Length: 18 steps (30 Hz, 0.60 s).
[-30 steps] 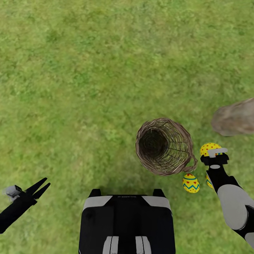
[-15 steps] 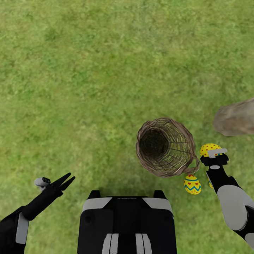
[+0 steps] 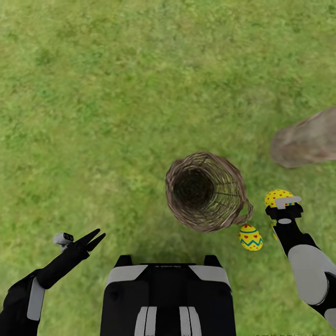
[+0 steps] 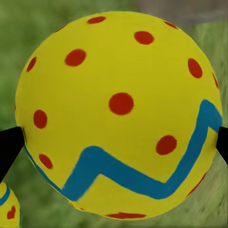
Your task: Take the three Easter eggs out of the wicker basket on the lawn in the garden, then place them on the lawn next to a single tree (choose any tree) so that all three eggs are next to the same tree and none are left in the basket.
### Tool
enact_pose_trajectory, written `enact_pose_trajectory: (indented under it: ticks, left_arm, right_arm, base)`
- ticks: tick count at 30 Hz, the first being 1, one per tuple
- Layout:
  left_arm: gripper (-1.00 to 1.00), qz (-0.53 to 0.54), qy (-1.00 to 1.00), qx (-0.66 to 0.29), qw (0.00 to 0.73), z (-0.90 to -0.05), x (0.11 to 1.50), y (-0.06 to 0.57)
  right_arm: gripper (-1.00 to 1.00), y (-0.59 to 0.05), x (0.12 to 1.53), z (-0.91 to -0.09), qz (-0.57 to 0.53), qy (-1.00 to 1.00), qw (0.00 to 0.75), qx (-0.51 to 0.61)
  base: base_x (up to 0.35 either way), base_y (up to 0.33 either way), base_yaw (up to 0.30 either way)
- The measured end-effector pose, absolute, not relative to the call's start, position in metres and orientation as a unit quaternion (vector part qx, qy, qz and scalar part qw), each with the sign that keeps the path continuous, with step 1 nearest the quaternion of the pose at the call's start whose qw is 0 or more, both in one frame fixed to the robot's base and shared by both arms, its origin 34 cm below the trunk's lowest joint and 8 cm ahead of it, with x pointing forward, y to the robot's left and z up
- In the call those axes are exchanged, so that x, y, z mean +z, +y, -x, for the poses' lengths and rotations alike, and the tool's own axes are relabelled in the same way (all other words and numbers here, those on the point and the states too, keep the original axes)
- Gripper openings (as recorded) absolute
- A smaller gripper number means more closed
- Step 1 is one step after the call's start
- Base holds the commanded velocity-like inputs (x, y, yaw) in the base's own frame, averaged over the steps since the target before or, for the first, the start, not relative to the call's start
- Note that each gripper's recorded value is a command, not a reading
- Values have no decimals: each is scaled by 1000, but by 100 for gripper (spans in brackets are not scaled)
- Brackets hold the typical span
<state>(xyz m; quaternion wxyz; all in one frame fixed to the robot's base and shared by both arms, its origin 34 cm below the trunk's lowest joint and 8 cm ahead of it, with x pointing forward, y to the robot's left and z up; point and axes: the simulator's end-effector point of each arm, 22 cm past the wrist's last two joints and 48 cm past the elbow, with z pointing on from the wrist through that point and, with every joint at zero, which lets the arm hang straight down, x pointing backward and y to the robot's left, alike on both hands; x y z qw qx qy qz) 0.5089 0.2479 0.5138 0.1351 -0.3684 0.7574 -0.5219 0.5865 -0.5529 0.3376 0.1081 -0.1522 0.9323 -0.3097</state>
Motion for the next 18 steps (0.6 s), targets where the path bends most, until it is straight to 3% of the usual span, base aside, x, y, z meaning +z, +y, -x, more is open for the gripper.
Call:
enact_pose_trajectory:
  ticks: [9,18]
  left_arm:
    - [100,366,757,-524,139,-512,503,248]
    - [100,374,743,-531,162,-522,506,257]
  right_arm:
    - [-100,-553,328,-592,151,932,113,-311]
    - [-100,-552,324,-596,151,931,116,-311]
  base:
    - [0,0,-215]
    - [0,0,-14]
